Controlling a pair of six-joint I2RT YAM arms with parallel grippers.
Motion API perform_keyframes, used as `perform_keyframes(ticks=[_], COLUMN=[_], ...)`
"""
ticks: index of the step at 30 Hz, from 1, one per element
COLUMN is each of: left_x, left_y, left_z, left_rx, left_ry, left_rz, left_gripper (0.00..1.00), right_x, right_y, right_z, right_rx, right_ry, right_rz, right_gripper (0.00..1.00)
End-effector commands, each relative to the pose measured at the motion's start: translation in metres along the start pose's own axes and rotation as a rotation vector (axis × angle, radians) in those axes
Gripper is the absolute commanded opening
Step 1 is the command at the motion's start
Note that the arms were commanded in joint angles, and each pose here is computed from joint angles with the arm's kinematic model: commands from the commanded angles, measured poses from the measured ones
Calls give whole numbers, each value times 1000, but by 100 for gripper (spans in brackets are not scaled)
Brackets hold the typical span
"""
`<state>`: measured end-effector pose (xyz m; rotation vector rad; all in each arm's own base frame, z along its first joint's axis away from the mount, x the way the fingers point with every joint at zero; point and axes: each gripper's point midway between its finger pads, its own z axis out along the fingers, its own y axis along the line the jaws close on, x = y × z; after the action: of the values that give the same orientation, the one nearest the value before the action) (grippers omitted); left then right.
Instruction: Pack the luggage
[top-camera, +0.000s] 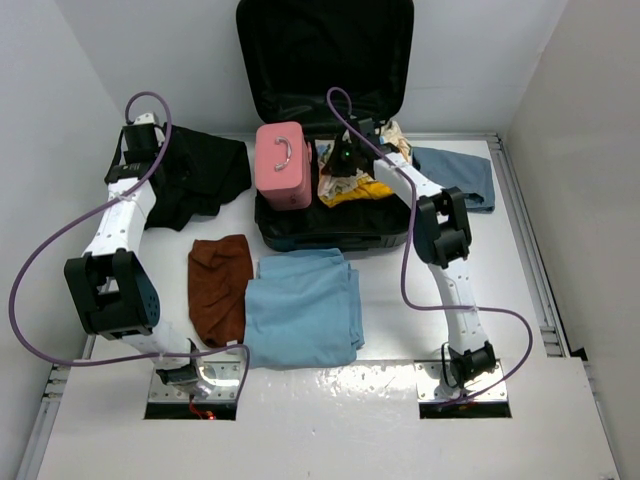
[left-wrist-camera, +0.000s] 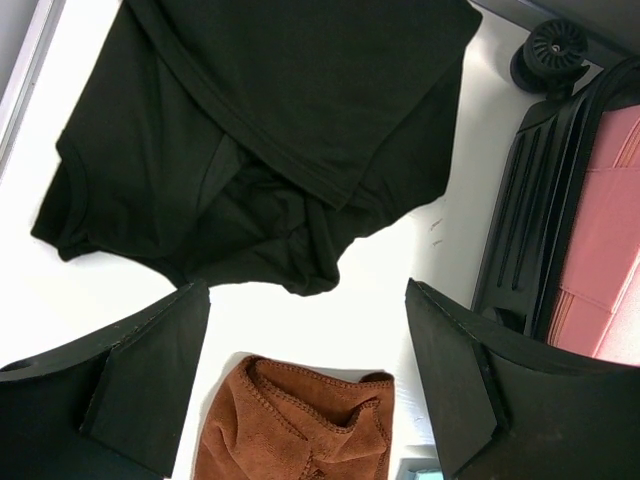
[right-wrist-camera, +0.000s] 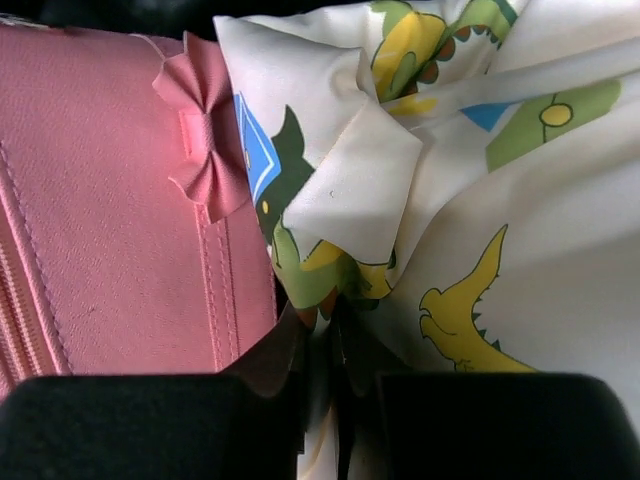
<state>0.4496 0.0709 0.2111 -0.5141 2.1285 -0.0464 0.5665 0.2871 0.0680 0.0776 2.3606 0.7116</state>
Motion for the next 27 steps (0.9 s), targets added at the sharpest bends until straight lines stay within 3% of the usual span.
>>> perform_keyframes(ticks=[1, 4, 10, 11, 13, 16, 18, 19, 20, 21, 27], left_x=[-19, -20, -25, -28, -31, -35, -35, -34, -33, -33, -30], left_y=[-8, -8, -10, -9, -9, -10, -12, -16, -15, -15, -26], left_z=[-3, 0, 0, 2, 1, 0, 0, 0, -3, -3, -6], left_rx=[31, 30, 33, 23, 26, 28, 37, 44, 44, 44, 61], left_ry=[-41, -39, -48, -53, -61, -71, -68, -66, -68, -68, -75], left_rz=[-6, -6, -6, -7, 2, 13, 13, 18, 27, 28, 64], left_gripper=[84, 84, 84, 84, 84, 84, 84, 84, 84, 84, 84], right_x=[-31, -36, -47, -49, -54, -74, -84, -115, -114, -139, -161], right_y=[41, 57, 75, 78, 78, 76, 48, 63, 46, 41, -40], right_z=[-8, -13, -27, -28, -32, -58, -68, -108, -111, -146, -178], right_rx=[-147, -187, -247, -254, -251, -242, -187, -200, -151, -141, 253], right_ry=[-82, -99, -133, -137, -148, -194, -229, -337, -352, -441, -569], right_rz=[-4, -33, -72, -64, -84, -115, -122, -167, -184, -204, -417], right_gripper=[7, 27, 30, 41, 53, 62, 52, 46, 41, 31, 5])
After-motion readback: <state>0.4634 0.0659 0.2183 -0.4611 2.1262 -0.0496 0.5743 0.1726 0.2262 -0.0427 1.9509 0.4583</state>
